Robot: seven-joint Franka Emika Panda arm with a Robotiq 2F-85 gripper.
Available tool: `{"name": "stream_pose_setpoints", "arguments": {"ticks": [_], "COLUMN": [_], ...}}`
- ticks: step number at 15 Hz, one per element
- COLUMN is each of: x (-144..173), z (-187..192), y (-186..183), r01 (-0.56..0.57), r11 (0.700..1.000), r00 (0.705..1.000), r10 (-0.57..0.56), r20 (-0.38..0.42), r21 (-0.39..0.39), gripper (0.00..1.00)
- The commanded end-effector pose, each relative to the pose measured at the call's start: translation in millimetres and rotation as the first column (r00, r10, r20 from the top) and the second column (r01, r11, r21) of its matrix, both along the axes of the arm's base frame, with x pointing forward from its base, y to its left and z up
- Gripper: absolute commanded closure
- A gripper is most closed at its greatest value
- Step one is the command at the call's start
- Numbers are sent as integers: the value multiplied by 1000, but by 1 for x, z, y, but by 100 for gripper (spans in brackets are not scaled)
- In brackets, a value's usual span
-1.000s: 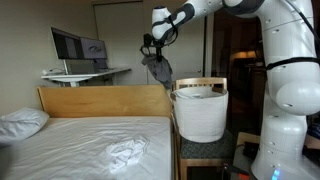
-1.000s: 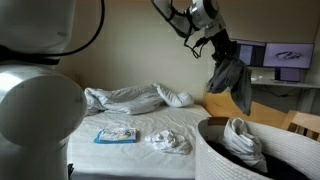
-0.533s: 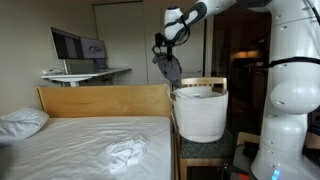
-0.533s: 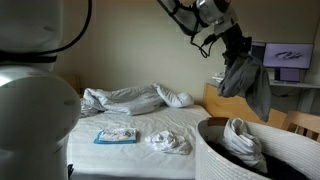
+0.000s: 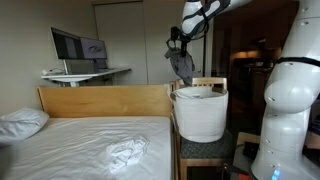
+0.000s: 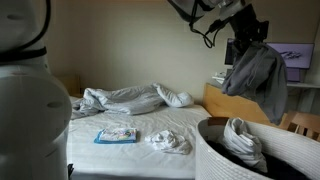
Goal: Put the clothes in the laundry bag
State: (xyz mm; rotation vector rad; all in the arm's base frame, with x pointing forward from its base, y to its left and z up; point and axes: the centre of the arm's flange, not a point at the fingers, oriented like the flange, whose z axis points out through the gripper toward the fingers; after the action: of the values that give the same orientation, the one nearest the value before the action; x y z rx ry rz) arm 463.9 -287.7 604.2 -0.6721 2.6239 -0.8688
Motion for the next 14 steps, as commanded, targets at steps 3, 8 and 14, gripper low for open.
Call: {"name": "stream_pose_setpoints", "arguments": {"ticks": [3, 8, 14], "x": [-77, -94, -99], "z": [19, 26, 22], "y": [-8, -31, -34], "r01": [101, 134, 115], "r11": [995, 991, 993], "r00": [991, 988, 992], "r10": [-101, -134, -115], "r20": [93, 75, 56], "r21": [5, 10, 4], "gripper": [91, 92, 91]}}
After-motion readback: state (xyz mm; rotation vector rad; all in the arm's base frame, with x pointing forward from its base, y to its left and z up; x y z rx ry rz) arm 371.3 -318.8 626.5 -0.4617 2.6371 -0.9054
